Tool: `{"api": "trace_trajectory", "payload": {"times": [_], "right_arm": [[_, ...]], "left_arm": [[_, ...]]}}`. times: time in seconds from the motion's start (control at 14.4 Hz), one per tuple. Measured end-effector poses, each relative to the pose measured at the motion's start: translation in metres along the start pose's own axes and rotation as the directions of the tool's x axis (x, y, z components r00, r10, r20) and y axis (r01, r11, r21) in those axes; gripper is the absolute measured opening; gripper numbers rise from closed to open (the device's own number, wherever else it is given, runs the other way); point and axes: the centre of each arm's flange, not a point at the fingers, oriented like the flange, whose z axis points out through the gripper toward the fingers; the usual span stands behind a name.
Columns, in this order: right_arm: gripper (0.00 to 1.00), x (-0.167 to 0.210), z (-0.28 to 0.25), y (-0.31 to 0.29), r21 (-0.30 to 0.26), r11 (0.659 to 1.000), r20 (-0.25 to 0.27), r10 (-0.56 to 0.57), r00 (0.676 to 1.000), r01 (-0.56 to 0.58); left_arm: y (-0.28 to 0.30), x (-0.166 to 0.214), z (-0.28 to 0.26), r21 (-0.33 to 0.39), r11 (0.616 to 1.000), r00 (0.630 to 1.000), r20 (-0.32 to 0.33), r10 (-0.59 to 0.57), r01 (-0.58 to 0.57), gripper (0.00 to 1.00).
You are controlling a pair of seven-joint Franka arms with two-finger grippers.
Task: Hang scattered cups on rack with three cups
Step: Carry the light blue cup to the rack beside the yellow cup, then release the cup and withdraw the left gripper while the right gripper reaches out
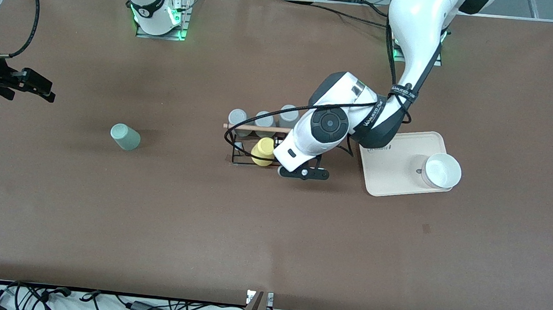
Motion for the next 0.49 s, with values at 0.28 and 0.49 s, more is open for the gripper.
{"api": "trace_trajectory", "payload": {"times": [0.28,0.49], "right_arm": [[1.0,0.0,0.0,0.001,0.0,1.0,0.001,0.001,1.0,-0.001],[1.0,0.0,0.001,0.001,0.0,1.0,0.003,0.002,1.0,-0.002]], "left_arm": [[-0.01,0.0,-0.07,-0.008,1.0,0.998,-0.067,-0.002,0.001,1.0],[-0.065,-0.009,-0.17,0.033,0.998,0.991,-0.127,-0.052,0.056,1.0]]}}
